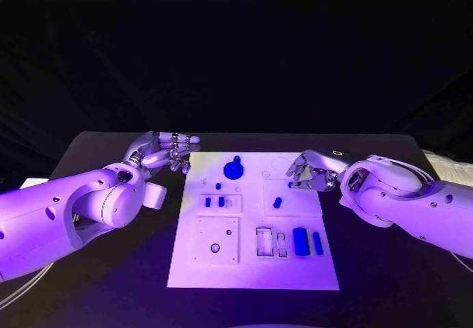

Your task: Assemble the parts on the task board

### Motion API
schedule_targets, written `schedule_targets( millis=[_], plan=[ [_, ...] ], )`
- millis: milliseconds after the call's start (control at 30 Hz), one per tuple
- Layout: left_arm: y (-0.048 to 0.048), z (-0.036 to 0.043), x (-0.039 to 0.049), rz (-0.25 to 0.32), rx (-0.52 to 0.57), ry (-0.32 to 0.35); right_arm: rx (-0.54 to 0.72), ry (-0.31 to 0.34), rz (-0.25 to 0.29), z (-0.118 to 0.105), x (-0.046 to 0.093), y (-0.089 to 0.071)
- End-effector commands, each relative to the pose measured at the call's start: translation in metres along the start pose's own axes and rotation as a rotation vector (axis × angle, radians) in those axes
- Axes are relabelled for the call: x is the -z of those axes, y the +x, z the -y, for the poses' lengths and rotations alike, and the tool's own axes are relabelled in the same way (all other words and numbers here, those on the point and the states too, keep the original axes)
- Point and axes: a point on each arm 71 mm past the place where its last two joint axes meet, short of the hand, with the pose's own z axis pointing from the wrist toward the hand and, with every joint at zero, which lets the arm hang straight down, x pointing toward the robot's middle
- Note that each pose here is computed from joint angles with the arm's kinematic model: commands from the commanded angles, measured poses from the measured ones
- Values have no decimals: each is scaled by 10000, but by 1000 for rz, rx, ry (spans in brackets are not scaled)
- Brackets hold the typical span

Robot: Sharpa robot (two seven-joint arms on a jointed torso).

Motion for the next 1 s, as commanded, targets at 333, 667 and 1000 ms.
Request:
schedule_targets(
  millis=[333, 667, 1000],
  plan=[
    [26, 16, 102, 16, 206, 7, 259, 23, -69, -91, -33, 59],
    [32, 17, 113, 12, 210, 4, 249, 5, -89, -152, -82, 99],
    [28, 11, 110, 14, 217, -3, 241, -5, -117, -190, -110, 138]
  ],
)
